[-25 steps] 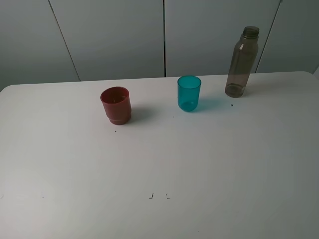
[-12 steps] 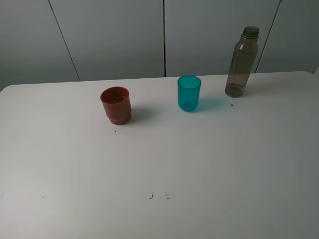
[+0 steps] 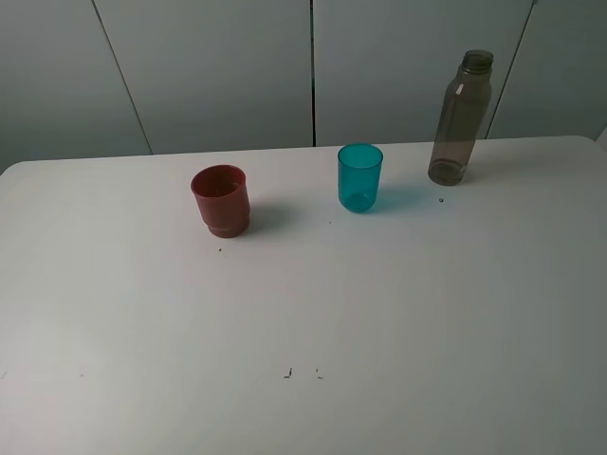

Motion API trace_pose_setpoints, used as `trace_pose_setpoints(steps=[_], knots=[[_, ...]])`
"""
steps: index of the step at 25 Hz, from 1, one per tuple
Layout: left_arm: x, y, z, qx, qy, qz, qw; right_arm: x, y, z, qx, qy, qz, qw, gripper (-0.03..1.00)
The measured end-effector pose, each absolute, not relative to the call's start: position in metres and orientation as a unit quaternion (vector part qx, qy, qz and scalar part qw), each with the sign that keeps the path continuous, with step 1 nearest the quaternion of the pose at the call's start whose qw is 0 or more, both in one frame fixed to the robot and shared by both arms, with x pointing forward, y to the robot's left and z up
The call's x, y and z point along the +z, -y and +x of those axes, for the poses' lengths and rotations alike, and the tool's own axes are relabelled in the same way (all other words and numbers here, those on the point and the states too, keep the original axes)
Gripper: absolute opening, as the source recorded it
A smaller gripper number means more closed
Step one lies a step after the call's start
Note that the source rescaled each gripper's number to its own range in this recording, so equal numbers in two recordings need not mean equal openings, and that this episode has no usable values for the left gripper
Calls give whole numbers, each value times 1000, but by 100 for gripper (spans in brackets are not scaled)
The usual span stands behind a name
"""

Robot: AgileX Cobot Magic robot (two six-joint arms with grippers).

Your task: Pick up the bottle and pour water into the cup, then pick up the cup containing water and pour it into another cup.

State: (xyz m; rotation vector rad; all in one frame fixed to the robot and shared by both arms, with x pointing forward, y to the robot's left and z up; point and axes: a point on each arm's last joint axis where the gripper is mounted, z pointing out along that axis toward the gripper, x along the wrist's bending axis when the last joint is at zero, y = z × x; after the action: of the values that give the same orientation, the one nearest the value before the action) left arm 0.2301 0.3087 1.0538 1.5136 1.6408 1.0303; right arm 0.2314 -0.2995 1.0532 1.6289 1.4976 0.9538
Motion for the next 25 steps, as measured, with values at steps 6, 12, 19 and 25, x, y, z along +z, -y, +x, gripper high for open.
trace_pose_setpoints(steps=[6,12,19,25], knots=[[1054,-309,230,395,-629,580,335,1053,300,231,370,-580,631,358,100],[1054,-309,230,395,-629,580,335,1053,300,231,370,-580,631,358,100],[1054,-309,230,395,-629,580,335,1053,300,231,370,-580,631,358,100],[1054,-309,230,395,-629,580,335,1053,300,231,370,-580,631,358,100]])
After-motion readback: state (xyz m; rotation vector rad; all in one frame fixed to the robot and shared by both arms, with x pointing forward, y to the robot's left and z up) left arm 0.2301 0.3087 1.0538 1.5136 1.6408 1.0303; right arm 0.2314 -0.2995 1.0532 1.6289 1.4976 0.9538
